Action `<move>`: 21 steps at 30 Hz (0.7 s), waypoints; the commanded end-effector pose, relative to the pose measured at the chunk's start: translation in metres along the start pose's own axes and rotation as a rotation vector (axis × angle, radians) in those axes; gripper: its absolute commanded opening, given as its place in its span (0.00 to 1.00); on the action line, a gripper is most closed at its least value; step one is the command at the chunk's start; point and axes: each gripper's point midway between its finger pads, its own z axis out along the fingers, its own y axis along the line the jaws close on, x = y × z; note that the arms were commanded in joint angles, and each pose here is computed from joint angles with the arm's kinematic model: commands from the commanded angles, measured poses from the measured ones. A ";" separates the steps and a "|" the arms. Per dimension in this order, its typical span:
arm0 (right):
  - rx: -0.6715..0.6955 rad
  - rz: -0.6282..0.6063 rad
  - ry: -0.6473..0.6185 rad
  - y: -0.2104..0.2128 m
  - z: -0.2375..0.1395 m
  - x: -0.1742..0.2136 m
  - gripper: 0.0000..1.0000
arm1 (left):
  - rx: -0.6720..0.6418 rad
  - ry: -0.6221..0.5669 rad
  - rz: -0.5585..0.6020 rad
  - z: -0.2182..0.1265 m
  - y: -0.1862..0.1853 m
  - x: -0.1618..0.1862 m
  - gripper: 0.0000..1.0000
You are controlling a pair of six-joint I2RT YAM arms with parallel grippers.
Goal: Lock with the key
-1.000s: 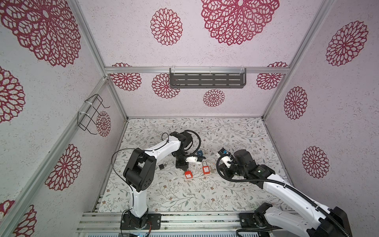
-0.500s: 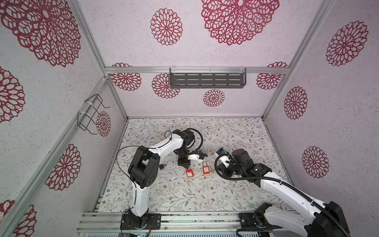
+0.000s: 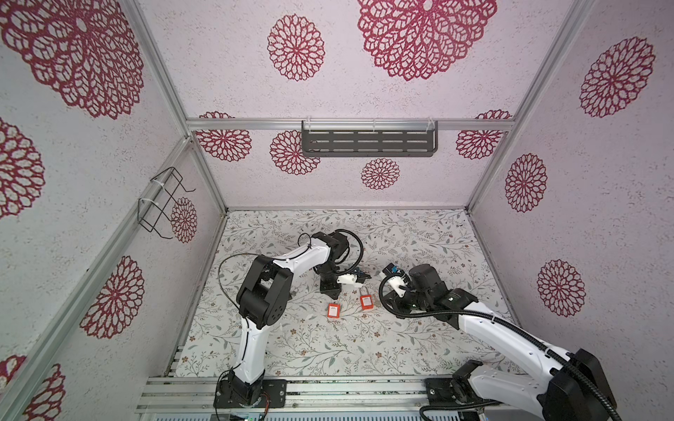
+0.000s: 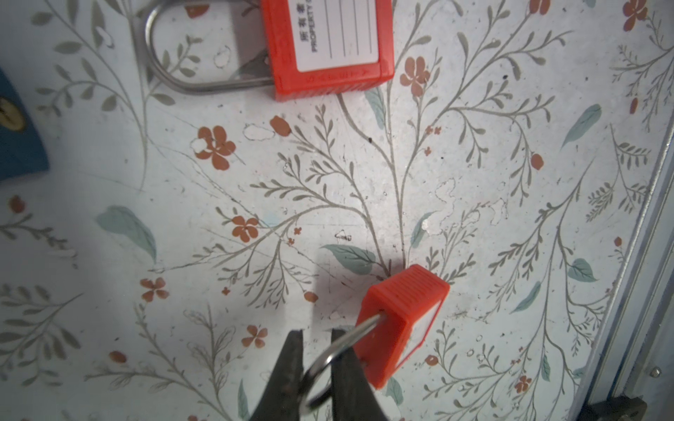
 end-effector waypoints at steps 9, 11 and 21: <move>-0.024 0.078 -0.002 0.007 0.006 -0.007 0.00 | 0.008 -0.057 -0.108 0.015 0.016 0.000 0.18; -0.026 0.083 0.001 0.009 0.008 -0.007 0.00 | 0.003 -0.073 -0.124 0.014 0.018 0.001 0.20; -0.019 0.108 0.072 0.014 0.023 -0.006 0.00 | -0.023 -0.144 -0.210 0.007 0.026 0.003 0.31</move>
